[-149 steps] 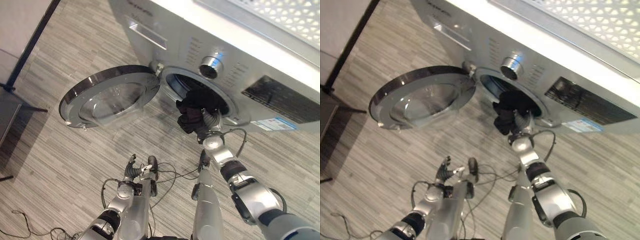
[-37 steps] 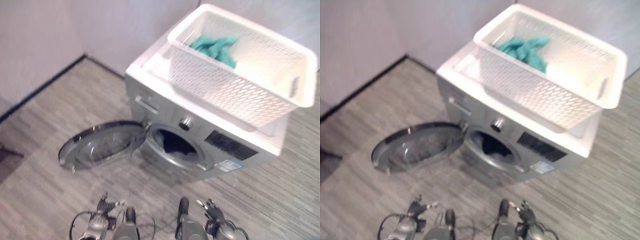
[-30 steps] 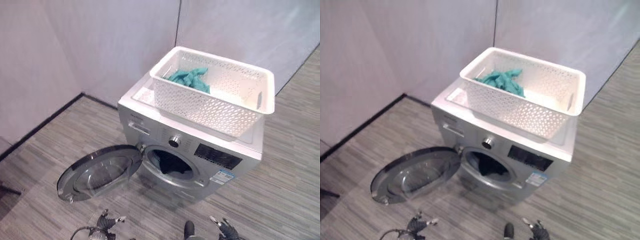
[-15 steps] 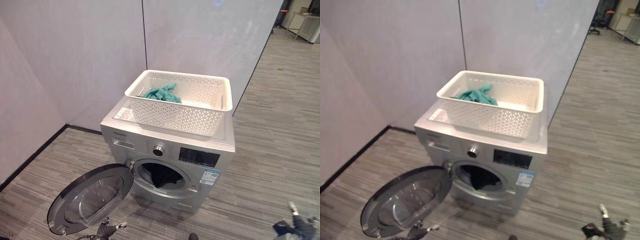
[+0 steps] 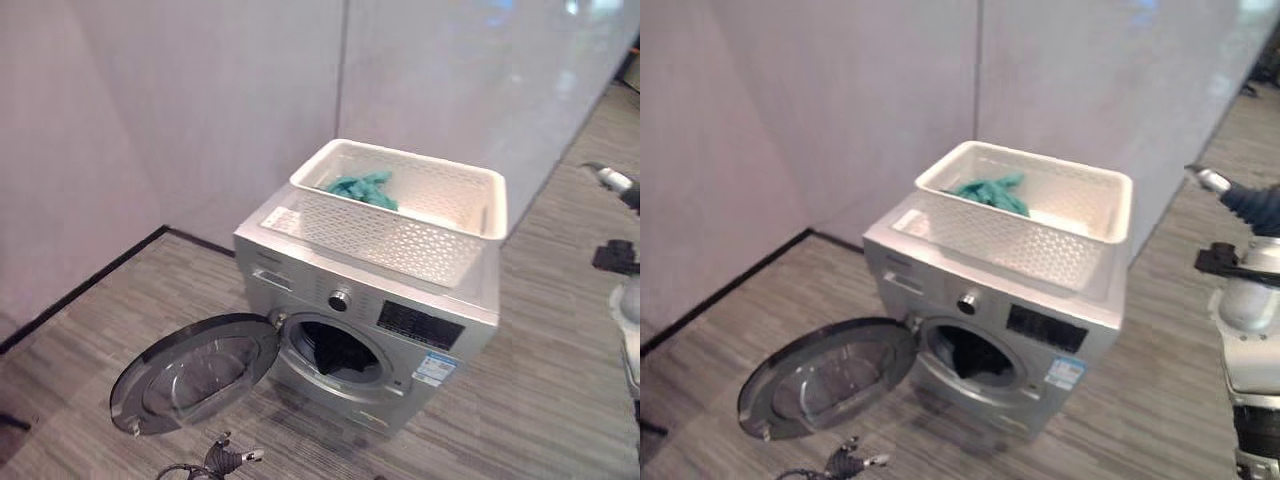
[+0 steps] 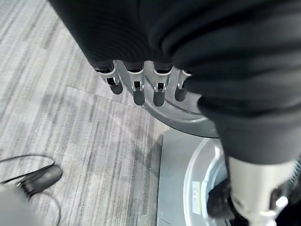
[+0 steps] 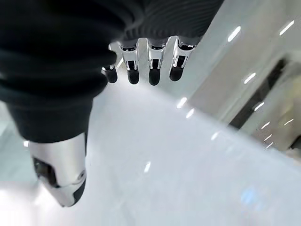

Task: Grab the laundry basket,head to the washer,open it,put in the laundry and shut it.

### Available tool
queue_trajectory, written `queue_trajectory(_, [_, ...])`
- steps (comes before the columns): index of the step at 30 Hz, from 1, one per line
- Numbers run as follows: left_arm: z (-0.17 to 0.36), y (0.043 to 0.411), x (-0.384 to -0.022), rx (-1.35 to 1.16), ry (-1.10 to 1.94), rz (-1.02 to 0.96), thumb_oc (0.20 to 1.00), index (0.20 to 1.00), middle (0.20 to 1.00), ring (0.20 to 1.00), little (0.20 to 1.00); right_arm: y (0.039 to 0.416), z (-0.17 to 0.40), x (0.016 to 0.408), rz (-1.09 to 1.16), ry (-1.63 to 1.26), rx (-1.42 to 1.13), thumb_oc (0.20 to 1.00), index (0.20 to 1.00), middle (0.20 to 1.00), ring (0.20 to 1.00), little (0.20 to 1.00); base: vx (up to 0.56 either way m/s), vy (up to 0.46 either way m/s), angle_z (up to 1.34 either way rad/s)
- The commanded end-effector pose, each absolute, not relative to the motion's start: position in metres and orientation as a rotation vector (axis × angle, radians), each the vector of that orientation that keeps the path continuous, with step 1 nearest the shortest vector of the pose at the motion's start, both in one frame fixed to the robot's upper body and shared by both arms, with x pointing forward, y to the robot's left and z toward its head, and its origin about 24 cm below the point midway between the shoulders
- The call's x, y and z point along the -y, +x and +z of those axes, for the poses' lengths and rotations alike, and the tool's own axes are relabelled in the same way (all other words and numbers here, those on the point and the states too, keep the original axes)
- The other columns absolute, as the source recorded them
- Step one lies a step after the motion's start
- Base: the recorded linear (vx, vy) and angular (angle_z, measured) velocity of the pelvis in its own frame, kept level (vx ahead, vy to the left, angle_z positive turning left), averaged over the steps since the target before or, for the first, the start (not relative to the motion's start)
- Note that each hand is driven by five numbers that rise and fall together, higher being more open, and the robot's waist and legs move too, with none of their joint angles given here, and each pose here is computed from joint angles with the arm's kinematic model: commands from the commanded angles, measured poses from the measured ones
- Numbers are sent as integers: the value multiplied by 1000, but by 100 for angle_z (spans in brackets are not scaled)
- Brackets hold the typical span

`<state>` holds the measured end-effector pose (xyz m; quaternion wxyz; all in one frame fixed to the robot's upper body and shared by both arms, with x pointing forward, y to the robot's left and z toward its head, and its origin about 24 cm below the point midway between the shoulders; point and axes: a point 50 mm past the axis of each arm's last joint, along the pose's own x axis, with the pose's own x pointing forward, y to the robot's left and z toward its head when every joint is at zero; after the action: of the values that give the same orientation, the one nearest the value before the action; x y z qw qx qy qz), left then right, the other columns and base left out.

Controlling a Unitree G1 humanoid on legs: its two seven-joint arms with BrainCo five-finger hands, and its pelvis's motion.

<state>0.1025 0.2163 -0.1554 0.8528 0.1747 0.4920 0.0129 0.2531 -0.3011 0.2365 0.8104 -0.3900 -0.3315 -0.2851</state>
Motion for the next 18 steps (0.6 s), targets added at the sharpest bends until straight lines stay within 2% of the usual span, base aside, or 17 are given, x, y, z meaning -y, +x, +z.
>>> queue_trajectory(1, [-151, 118, -218, -998, 404, -32, 1000, 1000, 1000, 1000, 1000, 281, 258, 308, -553, -983, 620, 1000, 1000, 1000, 1000, 1000, -3, -15, 19])
queue_trajectory(5, [-153, 114, -218, -1014, 385, -34, 1000, 1000, 1000, 1000, 1000, 308, 282, 299, -461, -1072, 579, 1000, 1000, 1000, 1000, 1000, -6, -5, 3])
queue_trajectory(6, [-154, 107, -222, -1042, 362, -25, 1000, 1000, 1000, 1000, 1000, 330, 299, 299, -365, -1203, 447, 1000, 1000, 1000, 1000, 1000, -3, -8, -3])
queue_trajectory(9, [-155, 104, -223, -1059, 319, -1, 1000, 1000, 1000, 1000, 1000, 345, 307, 301, -343, -1307, 341, 1000, 1000, 1000, 1000, 1000, 0, -5, 1])
queue_trajectory(13, [-157, 97, -227, -1098, 284, 23, 1000, 1000, 1000, 1000, 1000, 360, 317, 296, -267, -1329, 257, 1000, 1000, 1000, 1000, 1000, -8, -16, 1])
queue_trajectory(18, [-158, 91, -232, -1110, 228, 68, 1000, 1000, 1000, 1000, 1000, 362, 319, 283, -92, -1437, 195, 1000, 1000, 1000, 1000, 1000, -13, -44, 8])
